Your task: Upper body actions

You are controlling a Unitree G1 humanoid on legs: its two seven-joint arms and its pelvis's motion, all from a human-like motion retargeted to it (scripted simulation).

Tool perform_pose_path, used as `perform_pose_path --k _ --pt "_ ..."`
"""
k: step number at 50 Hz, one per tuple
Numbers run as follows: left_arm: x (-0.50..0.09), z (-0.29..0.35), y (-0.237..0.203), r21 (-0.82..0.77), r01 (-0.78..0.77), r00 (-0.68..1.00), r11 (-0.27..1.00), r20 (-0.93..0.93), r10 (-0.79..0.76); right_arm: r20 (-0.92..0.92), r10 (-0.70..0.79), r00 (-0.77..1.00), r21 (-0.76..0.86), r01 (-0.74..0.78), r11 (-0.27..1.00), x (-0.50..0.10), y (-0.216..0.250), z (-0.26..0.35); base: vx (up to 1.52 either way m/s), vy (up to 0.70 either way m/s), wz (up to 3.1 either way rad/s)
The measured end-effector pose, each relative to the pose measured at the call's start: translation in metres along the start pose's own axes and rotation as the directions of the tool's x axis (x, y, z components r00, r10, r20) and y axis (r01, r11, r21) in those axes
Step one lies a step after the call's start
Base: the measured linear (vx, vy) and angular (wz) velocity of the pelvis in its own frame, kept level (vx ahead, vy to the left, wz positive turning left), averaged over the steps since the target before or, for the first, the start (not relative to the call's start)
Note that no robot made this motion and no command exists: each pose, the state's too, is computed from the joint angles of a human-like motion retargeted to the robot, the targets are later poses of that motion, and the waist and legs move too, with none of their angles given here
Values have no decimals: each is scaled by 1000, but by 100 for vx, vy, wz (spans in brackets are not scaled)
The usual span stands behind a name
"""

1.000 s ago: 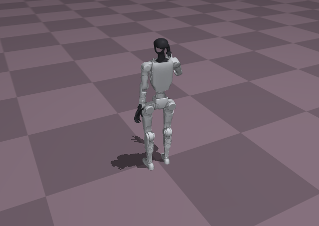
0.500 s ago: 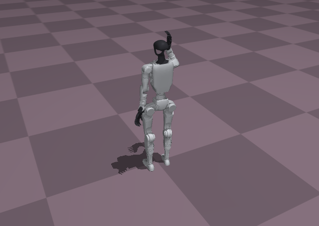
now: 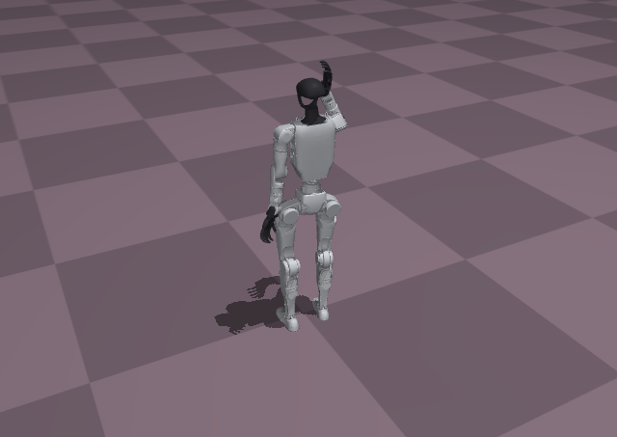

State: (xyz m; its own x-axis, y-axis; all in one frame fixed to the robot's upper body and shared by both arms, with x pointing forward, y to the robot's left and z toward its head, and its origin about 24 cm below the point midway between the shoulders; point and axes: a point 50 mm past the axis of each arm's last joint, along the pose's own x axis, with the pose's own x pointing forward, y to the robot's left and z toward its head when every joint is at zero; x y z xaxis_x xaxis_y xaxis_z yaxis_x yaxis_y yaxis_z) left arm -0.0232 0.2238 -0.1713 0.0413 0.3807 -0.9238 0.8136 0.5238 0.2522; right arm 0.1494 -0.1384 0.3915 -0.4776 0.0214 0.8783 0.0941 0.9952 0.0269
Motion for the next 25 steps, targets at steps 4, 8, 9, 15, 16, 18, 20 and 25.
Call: perform_pose_path --k 4,8,9,15,16,18,20,25 --pt "0 0 1 -2 -1 1000 1000 1 1 -2 6 1000 -6 -6 1000 0 1 -1 0 0 0" --pt "0 0 1 0 -1 1000 1000 -1 1 -6 18 1000 -15 -18 1000 -1 2 -1 0 0 0" --pt "0 0 1 1 -1 1000 1000 -1 1 -6 18 1000 -18 -18 1000 -1 2 -1 0 0 0" --pt "0 -1 -1 2 5 1000 1000 -4 -5 -11 11 1000 -27 -11 1000 -2 1 -2 0 0 0" --pt "0 -1 -1 3 6 1000 1000 -5 -6 -13 9 1000 -26 -10 1000 -3 1 -2 0 0 0" --pt "0 -1 -2 4 8 1000 1000 -6 -8 -18 9 1000 -26 -9 1000 -4 1 -3 0 0 0" --pt "-1 -1 -2 4 10 1000 1000 -5 -10 -21 12 1000 -28 -12 1000 -4 1 -3 0 0 0" --pt "-1 0 -4 1 19 1000 1000 0 -19 -23 39 999 -47 -40 998 -7 4 -5 0 0 0"
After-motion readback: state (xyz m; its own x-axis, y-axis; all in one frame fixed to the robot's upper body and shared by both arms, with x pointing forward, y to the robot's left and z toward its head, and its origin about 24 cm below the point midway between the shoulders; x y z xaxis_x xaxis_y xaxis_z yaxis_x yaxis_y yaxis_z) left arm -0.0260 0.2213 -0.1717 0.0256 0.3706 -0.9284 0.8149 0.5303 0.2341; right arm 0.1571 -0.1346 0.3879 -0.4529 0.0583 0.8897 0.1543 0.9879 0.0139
